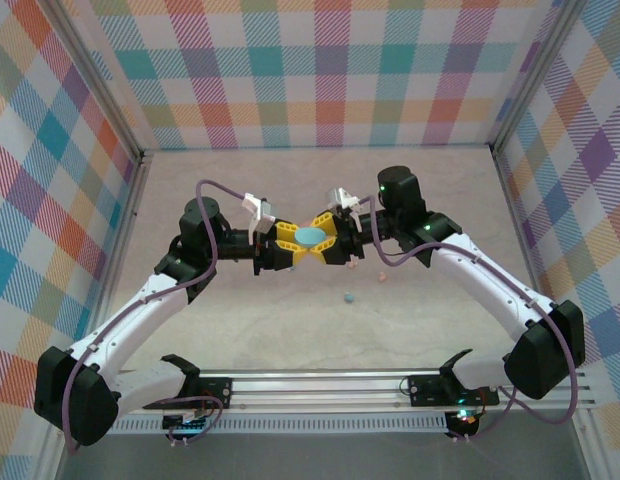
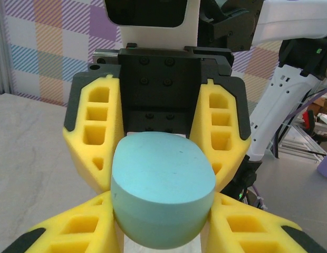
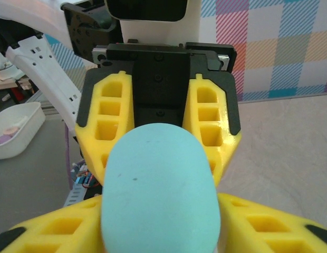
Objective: Insert wireless bluetooth earbuds into charging case
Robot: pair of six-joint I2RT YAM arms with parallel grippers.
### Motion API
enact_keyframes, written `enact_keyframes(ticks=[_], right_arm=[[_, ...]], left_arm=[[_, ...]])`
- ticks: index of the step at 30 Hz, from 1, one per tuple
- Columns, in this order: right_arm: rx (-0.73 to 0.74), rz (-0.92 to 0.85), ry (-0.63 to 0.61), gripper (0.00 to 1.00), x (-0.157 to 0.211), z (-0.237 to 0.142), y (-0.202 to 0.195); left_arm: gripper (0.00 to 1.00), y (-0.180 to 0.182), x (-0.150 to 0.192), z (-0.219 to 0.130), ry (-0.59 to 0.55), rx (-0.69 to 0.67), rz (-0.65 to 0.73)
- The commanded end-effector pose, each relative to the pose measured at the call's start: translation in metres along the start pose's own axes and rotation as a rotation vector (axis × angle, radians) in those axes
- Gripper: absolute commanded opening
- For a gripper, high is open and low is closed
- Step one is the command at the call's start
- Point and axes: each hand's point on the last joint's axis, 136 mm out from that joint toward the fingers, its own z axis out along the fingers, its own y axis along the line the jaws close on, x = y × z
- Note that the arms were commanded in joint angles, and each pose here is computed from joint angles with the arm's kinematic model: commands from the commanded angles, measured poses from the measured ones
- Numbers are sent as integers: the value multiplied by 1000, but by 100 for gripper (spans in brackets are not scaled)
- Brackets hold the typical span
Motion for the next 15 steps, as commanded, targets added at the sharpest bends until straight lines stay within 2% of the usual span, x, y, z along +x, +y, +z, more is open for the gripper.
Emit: enact_keyframes(ticks=[1,7,10,12,15], right_arm=[[8,-31,-14,55,-14,-1,3],[59,-36,-21,62,-21,-8,4],[86,-33,-32,68,-29,-14,6],[109,9,-37,74,-34,-19,4],[107,39,-18,76,-36,-23,6]], left_arm=[[22,-11,-11,0,-19,23,33],[21,-4,-11,-3,-58,-41,35],[20,-2,-8,-5,-72,-65,30],[20,-1,-7,-7,-81,-81,24],[20,1,-6,-9,-100,-103,5]])
